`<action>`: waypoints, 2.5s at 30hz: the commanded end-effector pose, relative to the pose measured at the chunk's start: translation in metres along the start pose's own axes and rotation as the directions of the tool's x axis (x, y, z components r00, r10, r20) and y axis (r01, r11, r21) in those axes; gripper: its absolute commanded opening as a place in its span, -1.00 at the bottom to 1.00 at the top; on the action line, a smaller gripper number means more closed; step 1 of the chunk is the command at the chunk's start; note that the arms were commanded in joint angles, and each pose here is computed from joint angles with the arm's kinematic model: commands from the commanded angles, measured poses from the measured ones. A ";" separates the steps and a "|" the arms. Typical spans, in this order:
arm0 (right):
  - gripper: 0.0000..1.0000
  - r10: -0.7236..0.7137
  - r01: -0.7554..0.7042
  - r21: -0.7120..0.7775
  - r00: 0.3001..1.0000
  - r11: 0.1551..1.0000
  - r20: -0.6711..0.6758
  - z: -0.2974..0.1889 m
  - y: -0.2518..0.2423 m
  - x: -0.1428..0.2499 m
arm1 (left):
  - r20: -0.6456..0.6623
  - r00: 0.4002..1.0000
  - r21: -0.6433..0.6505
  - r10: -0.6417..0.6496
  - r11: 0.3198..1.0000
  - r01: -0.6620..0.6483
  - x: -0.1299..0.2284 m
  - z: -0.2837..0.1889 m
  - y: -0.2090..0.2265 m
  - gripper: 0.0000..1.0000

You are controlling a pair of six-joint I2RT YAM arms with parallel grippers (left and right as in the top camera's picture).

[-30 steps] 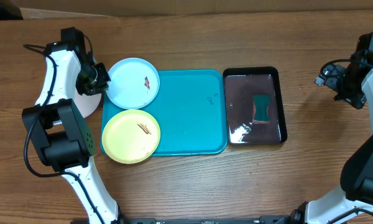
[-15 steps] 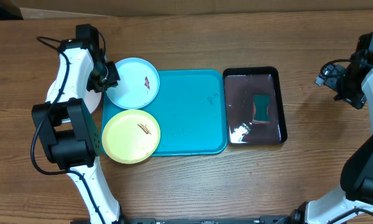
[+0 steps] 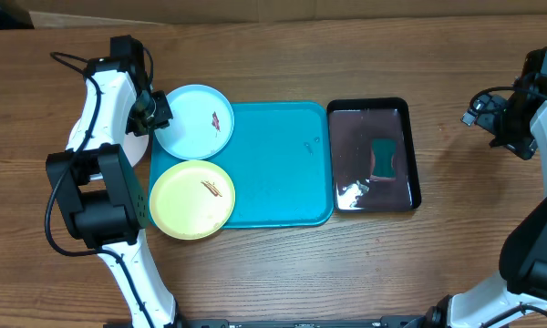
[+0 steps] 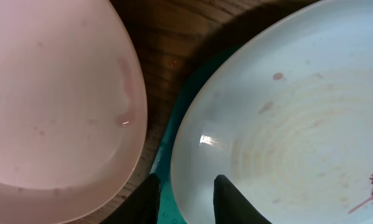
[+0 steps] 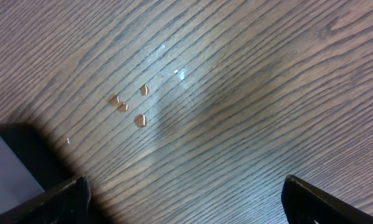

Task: Clean dirty plates on tray and stack at the side
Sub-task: 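Move the left gripper to the light-blue plate and grip its rim, then slide the light-blue plate to the teal tray's center with left gripper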

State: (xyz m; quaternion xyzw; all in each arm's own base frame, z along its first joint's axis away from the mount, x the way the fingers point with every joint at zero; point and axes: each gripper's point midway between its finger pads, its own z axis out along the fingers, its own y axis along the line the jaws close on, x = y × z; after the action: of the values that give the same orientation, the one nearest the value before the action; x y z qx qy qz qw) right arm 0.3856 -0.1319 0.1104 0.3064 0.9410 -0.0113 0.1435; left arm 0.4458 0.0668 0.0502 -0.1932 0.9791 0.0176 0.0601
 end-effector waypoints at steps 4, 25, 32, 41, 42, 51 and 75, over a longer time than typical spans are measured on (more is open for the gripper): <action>1.00 0.006 -0.006 -0.003 1.000 1.000 0.020 -0.004 0.000 -0.005 | -0.028 1.000 -0.025 0.006 1.000 -0.006 0.006 0.014 0.006 -0.40; 1.00 0.006 -0.006 -0.003 1.000 1.000 0.020 -0.004 0.000 -0.005 | -0.042 0.999 -0.023 0.006 1.000 -0.007 0.019 0.039 0.007 -0.74; 1.00 0.006 -0.006 -0.003 1.000 1.000 0.020 -0.004 0.000 -0.005 | -0.099 0.995 0.187 0.031 0.982 -0.012 0.029 0.032 -0.029 -0.92; 1.00 0.006 -0.006 -0.003 1.000 1.000 0.020 -0.004 0.000 -0.005 | -0.182 0.975 0.350 0.130 0.935 -0.060 0.060 0.011 -0.084 -0.92; 1.00 0.006 -0.006 -0.003 1.000 1.000 0.020 -0.004 0.000 -0.005 | -0.195 0.970 0.346 0.147 0.935 -0.072 0.066 0.011 -0.090 -0.91; 1.00 0.006 -0.006 -0.003 1.000 1.000 0.020 -0.004 0.000 -0.005 | -0.259 0.941 0.324 0.216 0.938 -0.126 0.108 0.005 -0.136 -0.91; 1.00 0.006 -0.006 -0.003 1.000 1.000 0.020 -0.004 0.000 -0.005 | -0.161 0.922 0.238 0.352 0.921 -0.309 0.111 0.012 -0.152 -0.60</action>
State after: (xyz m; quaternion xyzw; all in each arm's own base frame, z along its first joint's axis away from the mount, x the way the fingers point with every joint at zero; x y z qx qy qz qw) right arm 0.3857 -0.1320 0.1104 0.3060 0.9410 -0.0114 0.1439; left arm 0.3988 -0.1146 0.0252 -0.0381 0.9918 -0.1175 -0.0330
